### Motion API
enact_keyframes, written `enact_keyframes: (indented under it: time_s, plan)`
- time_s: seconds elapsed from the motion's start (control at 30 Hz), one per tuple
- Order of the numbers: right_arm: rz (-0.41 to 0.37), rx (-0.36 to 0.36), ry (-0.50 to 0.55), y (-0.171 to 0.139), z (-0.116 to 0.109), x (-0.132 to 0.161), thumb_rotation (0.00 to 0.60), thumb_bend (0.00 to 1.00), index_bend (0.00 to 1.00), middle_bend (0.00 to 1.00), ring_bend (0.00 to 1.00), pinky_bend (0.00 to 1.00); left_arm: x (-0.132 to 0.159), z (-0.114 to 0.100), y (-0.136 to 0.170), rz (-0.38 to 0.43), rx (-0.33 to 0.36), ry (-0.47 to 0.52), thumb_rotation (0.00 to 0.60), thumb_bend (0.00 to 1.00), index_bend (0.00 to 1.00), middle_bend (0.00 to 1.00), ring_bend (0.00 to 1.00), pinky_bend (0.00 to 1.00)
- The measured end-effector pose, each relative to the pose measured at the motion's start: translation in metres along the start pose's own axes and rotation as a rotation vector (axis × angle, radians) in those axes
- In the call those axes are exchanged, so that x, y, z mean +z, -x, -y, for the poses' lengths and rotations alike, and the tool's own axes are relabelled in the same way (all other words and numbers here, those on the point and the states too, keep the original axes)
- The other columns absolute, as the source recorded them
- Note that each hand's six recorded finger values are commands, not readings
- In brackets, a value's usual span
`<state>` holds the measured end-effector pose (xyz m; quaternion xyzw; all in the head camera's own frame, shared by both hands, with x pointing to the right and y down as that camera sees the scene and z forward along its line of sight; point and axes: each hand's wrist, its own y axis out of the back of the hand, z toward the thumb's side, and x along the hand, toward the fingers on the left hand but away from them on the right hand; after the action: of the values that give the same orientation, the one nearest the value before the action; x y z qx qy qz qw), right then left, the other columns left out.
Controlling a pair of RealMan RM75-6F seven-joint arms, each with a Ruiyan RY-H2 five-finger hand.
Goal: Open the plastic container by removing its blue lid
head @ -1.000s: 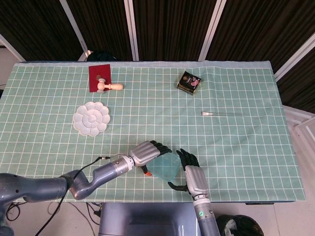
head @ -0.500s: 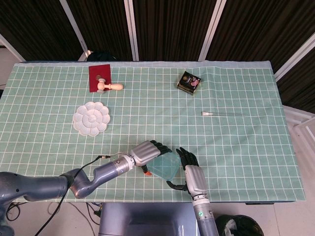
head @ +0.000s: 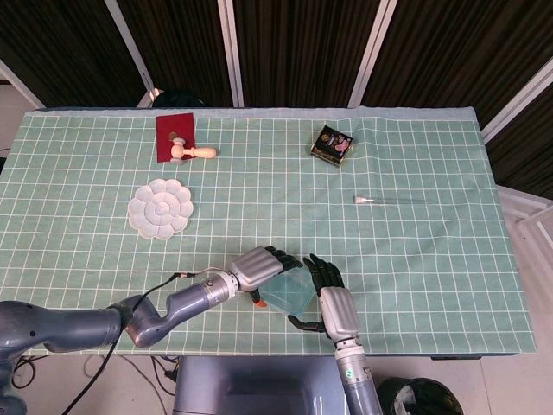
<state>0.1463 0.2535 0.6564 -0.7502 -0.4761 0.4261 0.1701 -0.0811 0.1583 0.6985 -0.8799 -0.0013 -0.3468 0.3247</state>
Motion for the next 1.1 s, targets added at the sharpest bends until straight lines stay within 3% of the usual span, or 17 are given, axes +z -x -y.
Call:
enact_keyframes:
  time_s: [0.47, 1.1]
  plan:
    - [-0.021, -0.015, -0.028, 0.0, 0.0, -0.012, 0.6, 0.29, 0.0, 0.0, 0.0, 0.0, 0.001, -0.003, -0.001, -0.006, -0.023, 0.023, 0.6, 0.0, 0.06, 0.04, 0.08, 0.26]
    - [-0.07, -0.056, -0.034, 0.012, -0.001, -0.003, 0.6, 0.29, 0.0, 0.0, 0.0, 0.0, 0.004, -0.001, -0.004, -0.007, -0.06, 0.014, 0.6, 0.0, 0.05, 0.03, 0.08, 0.28]
